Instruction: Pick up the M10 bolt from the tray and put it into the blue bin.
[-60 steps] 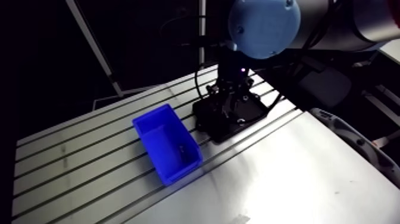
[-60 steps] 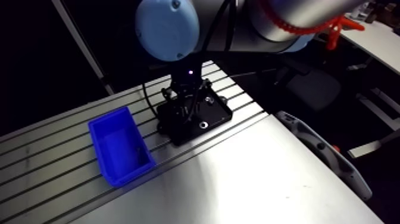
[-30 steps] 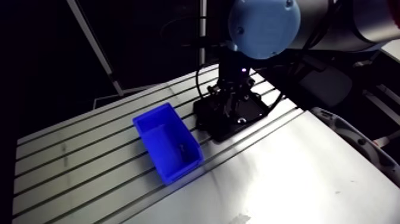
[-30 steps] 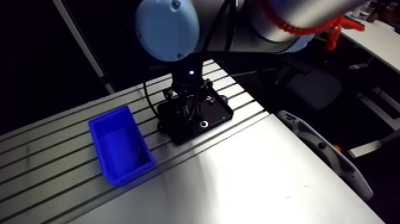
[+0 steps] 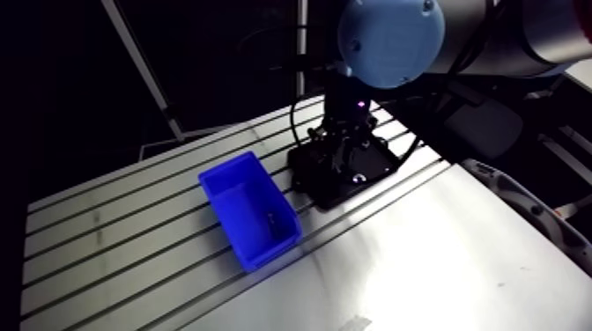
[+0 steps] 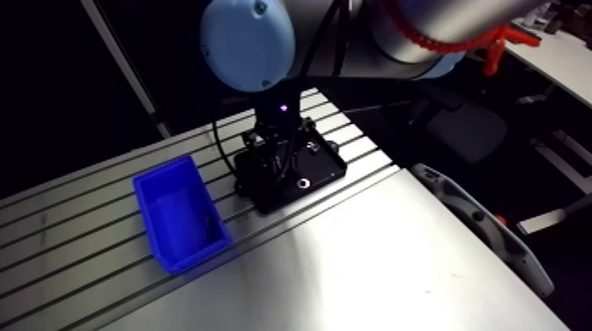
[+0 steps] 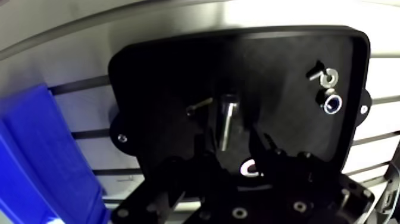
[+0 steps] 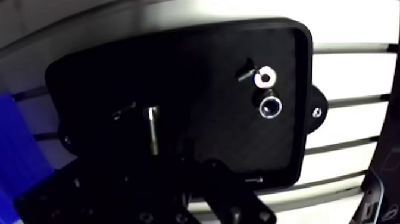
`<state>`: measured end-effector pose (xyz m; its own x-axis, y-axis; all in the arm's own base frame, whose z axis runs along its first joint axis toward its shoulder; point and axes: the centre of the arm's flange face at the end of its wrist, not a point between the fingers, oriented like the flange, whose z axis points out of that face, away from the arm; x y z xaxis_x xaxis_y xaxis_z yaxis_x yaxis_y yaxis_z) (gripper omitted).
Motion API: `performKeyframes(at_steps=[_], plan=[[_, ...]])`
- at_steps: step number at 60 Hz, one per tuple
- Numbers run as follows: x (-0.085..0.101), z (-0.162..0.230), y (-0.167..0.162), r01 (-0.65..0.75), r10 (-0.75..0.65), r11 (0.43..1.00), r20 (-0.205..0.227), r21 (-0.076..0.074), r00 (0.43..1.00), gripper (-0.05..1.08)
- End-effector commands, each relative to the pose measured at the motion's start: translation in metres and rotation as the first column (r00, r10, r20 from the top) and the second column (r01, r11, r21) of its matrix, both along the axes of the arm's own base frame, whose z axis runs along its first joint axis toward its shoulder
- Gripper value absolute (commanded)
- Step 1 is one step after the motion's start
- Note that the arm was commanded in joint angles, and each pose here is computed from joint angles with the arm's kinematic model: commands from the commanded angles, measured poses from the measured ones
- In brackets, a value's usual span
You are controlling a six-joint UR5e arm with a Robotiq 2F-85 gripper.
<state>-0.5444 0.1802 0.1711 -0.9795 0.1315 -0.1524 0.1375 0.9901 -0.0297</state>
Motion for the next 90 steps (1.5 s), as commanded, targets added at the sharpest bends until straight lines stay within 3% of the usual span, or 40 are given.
performKeyframes(at_steps=[1, 28, 37, 90], plan=[[-0.0009, 0.0004, -0.0024, -0.004, 0.004, 1.000, 0.000, 0.002, 1.000, 0.56], [-0.0025, 0.0002, -0.0054, -0.006, 0.006, 1.000, 0.001, 0.005, 1.000, 0.59], [-0.0042, -0.0016, -0.0042, -0.009, 0.009, 1.000, -0.008, 0.011, 1.000, 0.59], [-0.0026, -0.0081, -0.0058, -0.012, 0.012, 1.000, 0.002, 0.006, 1.000, 0.70]])
